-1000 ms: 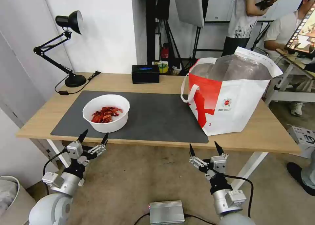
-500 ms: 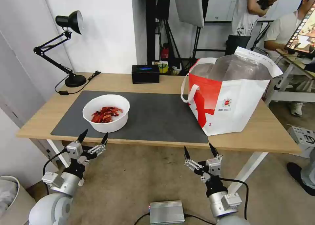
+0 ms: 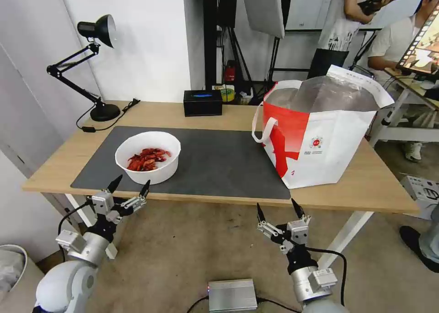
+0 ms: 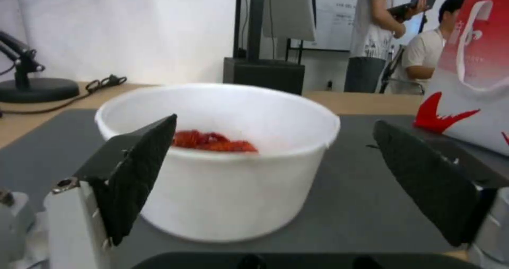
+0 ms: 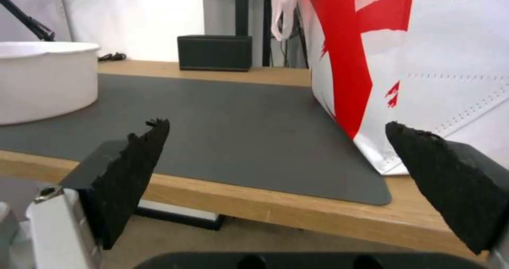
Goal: Pick up the trash from the table and place it into the takeout bag.
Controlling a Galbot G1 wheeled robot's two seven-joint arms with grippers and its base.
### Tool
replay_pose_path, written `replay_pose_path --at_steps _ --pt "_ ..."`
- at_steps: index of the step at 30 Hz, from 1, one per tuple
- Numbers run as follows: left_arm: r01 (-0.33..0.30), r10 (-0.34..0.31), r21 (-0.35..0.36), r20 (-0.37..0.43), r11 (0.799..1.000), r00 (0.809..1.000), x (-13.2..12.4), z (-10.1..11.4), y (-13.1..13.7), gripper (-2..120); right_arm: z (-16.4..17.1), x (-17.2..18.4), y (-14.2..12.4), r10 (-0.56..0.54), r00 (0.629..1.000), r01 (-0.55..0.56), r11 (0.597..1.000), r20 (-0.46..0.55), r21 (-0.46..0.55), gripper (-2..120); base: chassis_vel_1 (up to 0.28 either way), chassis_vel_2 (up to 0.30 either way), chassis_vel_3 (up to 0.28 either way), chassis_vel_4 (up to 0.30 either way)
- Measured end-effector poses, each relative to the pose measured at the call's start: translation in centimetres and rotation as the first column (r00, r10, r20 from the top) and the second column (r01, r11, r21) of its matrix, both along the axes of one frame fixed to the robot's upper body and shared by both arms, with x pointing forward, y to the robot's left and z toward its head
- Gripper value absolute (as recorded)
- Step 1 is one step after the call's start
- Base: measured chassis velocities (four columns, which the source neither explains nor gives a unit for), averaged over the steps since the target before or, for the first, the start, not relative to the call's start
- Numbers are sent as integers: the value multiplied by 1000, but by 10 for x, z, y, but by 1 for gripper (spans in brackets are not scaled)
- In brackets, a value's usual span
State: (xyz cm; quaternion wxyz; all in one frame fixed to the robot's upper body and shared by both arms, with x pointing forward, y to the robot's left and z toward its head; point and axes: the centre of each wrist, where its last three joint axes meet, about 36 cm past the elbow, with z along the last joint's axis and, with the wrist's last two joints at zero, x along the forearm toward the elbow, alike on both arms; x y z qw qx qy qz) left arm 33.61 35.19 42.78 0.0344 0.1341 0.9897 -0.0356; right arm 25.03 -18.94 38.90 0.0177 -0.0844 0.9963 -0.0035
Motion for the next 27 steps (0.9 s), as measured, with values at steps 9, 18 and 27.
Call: replay_pose_path --at_steps 9,18,27 --pt "-28 28 8 -22 1000 999 33 42 12 100 0 0 0 -1 1000 1 1000 1 0 100 0 0 0 0" --pt "-113 112 0 -92 994 989 74 75 44 100 0 0 0 -1 1000 1 1000 1 1 100 0 0 0 0" --pt "-100 102 17 -190 995 976 107 96 58 100 0 0 0 -1 1000 1 1000 1 1 100 0 0 0 0"
